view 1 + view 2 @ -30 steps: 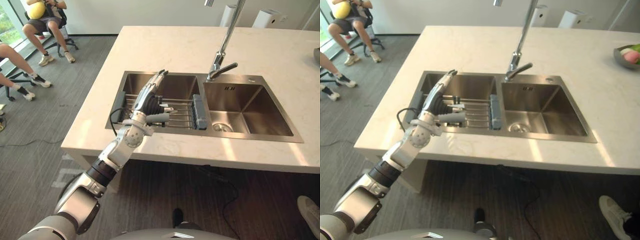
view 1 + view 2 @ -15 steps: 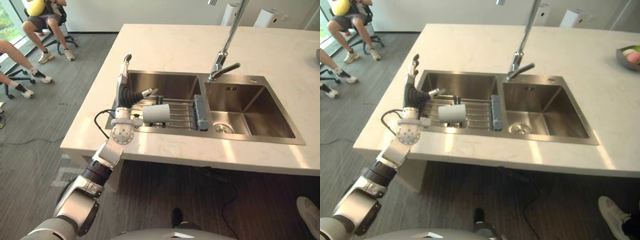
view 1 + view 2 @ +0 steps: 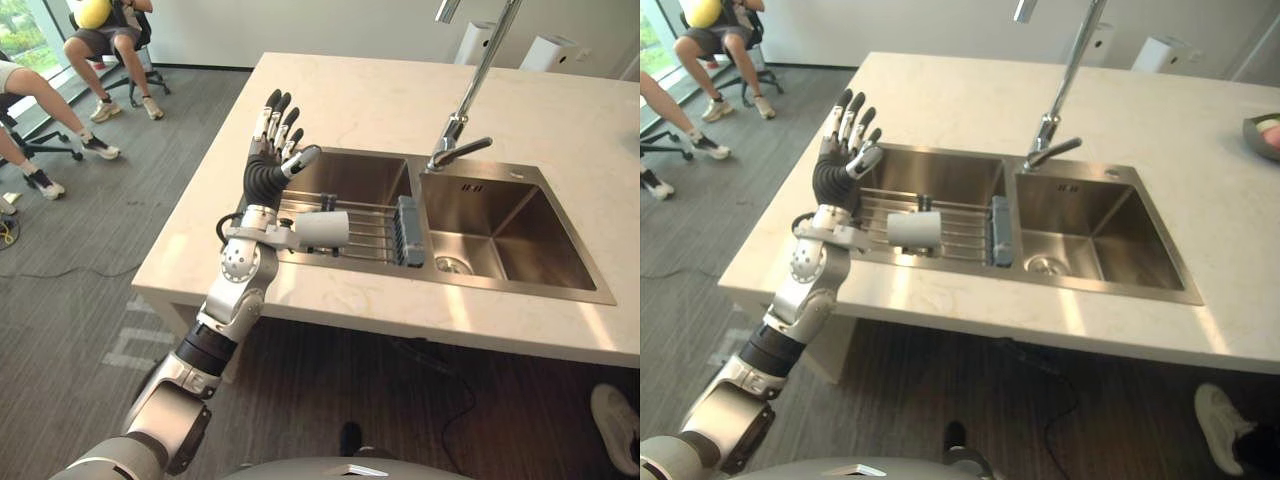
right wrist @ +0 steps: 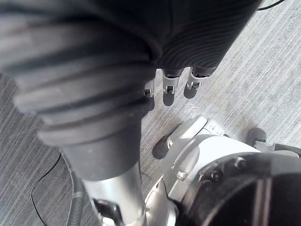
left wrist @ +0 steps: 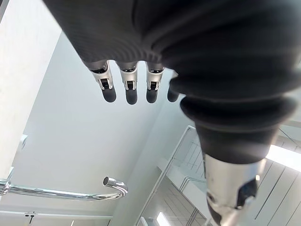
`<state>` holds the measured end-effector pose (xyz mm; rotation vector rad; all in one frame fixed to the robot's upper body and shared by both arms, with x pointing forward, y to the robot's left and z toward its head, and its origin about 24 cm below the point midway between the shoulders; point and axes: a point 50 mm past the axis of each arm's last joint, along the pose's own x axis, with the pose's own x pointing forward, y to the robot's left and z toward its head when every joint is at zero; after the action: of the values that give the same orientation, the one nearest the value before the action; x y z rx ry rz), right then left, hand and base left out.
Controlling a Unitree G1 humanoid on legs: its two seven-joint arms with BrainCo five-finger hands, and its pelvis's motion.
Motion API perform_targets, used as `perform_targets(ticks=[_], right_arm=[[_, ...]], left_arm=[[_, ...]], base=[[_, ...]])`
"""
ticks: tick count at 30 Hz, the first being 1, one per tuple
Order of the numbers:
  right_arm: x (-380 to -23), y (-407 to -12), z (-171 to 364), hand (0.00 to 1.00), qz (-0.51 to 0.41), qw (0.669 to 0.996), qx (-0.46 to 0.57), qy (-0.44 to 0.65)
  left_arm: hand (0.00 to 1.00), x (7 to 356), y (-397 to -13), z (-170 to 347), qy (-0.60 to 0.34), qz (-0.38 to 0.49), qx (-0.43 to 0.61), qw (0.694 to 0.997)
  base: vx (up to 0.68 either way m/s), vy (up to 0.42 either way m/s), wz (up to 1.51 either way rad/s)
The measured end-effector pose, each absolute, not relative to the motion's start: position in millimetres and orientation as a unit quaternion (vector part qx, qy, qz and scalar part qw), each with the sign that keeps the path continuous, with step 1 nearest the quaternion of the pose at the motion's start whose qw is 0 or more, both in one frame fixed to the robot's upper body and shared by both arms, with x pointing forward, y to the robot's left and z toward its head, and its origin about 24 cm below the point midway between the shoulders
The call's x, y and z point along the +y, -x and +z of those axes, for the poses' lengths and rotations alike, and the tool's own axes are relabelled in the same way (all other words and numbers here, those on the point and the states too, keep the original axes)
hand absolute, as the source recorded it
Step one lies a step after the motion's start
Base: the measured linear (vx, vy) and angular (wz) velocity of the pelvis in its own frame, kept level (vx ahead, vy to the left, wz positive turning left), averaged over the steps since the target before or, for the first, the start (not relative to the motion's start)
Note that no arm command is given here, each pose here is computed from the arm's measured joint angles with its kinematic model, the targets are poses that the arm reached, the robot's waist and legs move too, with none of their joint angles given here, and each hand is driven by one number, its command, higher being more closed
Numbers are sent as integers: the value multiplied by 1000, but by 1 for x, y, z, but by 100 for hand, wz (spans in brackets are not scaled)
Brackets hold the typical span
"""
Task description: Walk over to the sink, pick up the cup, carry it to the dishwasher, place the cup inside the dishwasher, then close the dishwasher door
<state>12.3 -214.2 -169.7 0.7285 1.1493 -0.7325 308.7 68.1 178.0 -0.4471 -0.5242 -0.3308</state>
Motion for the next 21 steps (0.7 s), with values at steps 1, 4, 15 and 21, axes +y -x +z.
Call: perform_targets(ticks=[1,4,15,21], right_arm=[[-214,-12,-170,0,-331,716,519,-329],[-219,-11,-168,0,-323,729,515,-314],[-240,-33,-160,0,-250,787,505,-250],[-233,-25,-163,0,-261,769,510,-285]], left_arm=[[0,68,-308,176,219,-162,-252,928],[0,73,-303,154,235,-143,-223,935],[0,118,-289,169,215,-134,-321,913],[0,113,-289,170,229,-144,-306,913]], base=[[0,0,0],[0,0,0],[-16,77,-20],[65,47,4]])
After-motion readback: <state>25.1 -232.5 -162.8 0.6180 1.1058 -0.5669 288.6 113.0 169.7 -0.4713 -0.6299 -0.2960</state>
